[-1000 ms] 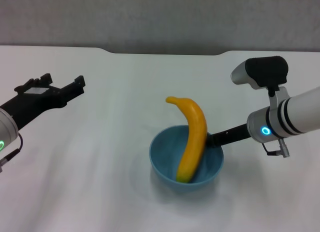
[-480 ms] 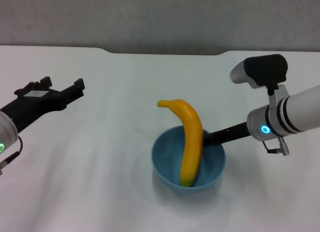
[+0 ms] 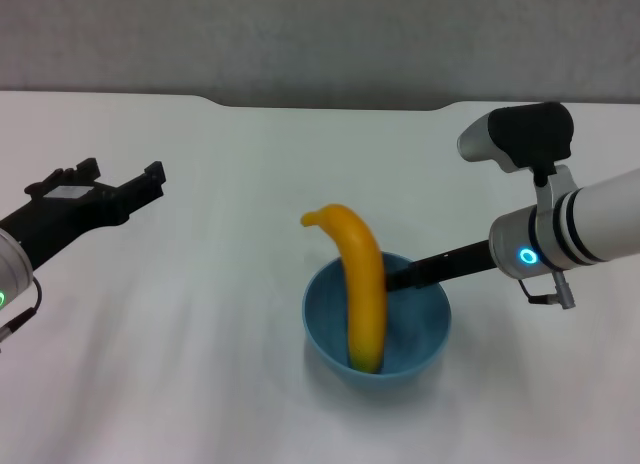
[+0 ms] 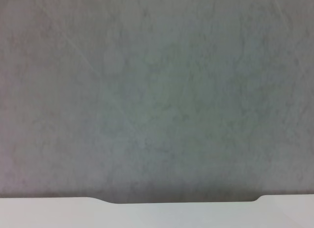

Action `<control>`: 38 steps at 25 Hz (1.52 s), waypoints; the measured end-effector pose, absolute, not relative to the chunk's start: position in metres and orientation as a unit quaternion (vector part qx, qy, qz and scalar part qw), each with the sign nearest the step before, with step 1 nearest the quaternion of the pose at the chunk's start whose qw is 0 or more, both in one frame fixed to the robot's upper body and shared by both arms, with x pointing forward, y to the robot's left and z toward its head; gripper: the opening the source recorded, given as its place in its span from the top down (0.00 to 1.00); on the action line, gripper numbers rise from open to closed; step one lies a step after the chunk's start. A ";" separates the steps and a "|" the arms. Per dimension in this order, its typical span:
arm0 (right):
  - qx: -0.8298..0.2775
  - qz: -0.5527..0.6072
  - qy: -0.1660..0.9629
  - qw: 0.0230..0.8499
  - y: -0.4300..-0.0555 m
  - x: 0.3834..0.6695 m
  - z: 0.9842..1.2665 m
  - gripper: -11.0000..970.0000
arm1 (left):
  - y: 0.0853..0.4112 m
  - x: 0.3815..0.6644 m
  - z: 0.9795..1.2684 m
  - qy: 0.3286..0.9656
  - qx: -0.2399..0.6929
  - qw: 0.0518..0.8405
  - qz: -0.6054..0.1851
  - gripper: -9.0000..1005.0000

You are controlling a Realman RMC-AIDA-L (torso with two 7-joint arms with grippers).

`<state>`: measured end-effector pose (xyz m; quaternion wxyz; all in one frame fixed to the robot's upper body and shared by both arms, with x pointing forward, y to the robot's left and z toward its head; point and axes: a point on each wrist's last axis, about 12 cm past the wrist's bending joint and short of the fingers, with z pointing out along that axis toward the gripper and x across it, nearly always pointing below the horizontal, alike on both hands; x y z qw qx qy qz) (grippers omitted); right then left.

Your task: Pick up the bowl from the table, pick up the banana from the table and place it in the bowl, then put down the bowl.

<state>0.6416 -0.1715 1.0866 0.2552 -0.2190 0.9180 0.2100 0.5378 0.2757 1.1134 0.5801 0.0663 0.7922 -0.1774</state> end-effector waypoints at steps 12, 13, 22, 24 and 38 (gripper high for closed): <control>-0.227 0.178 0.912 0.291 -0.193 0.614 1.119 0.32 | 0.281 0.534 1.112 0.794 0.061 0.578 -0.176 0.09; -0.223 0.173 0.914 0.293 -0.198 0.611 1.120 0.32 | 0.281 0.534 1.111 0.795 0.061 0.578 -0.176 0.09; -0.206 0.086 0.859 0.461 -0.238 0.585 1.145 0.32 | 0.284 0.529 1.115 0.789 0.046 0.584 -0.188 0.09; -0.197 0.078 0.848 0.486 -0.242 0.580 1.143 0.32 | 0.288 0.527 1.116 0.783 0.040 0.590 -0.195 0.09; -0.140 -0.017 0.733 0.666 -0.238 0.525 1.095 0.32 | 0.333 0.485 1.081 0.628 0.026 0.724 -0.284 0.10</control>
